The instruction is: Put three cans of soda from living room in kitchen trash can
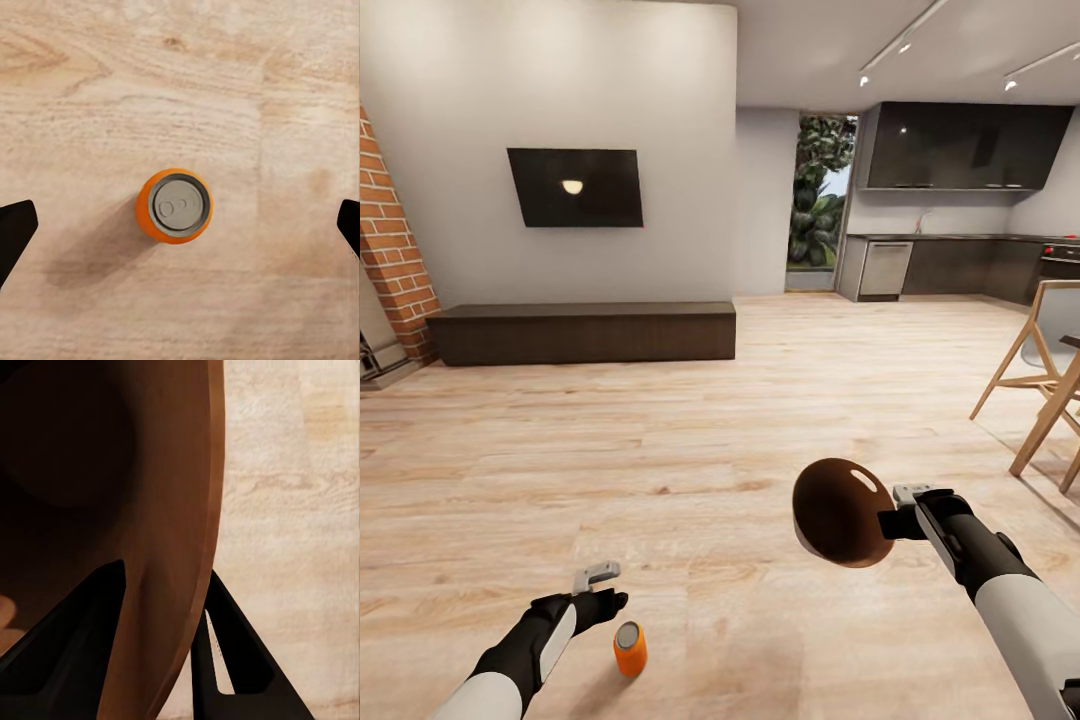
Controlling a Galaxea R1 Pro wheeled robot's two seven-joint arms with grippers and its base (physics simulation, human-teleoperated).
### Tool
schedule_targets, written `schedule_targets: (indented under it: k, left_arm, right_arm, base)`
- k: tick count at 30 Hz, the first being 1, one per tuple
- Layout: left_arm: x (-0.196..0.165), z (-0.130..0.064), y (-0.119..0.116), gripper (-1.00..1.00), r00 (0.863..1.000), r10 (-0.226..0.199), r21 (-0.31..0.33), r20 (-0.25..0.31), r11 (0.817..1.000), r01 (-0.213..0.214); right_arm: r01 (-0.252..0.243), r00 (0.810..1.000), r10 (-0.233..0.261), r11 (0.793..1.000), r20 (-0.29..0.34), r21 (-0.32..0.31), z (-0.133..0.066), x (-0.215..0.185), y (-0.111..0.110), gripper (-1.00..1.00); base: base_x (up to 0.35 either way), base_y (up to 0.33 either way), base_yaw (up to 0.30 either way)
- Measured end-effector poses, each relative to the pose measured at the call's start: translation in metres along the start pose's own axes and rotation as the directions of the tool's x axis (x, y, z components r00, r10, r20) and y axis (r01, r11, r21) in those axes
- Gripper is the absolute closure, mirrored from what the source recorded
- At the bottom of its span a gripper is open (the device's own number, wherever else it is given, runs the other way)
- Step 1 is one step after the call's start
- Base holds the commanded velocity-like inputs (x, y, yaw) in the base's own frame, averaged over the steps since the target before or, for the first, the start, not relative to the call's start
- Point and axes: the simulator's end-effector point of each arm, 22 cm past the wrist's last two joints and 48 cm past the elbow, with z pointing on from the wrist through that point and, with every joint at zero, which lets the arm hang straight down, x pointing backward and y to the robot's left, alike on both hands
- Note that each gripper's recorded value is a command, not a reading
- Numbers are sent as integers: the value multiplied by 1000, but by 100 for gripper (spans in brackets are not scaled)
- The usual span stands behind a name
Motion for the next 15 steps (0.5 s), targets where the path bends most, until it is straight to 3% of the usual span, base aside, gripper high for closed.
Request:
schedule_targets:
  k: [8,15]
  left_arm:
    - [1,0,3,-100,1000,6,-23,-1,1000,-6]
    - [0,1,0,-100,1000,10,-25,9,1000,-10]
  right_arm:
    - [3,1000,-3,1000,0,3,0,0,-1,100]
    - [2,1000,-2,1000,0,2,0,0,0,100]
  base:
    - [284,-113,0]
    - [67,-33,0]
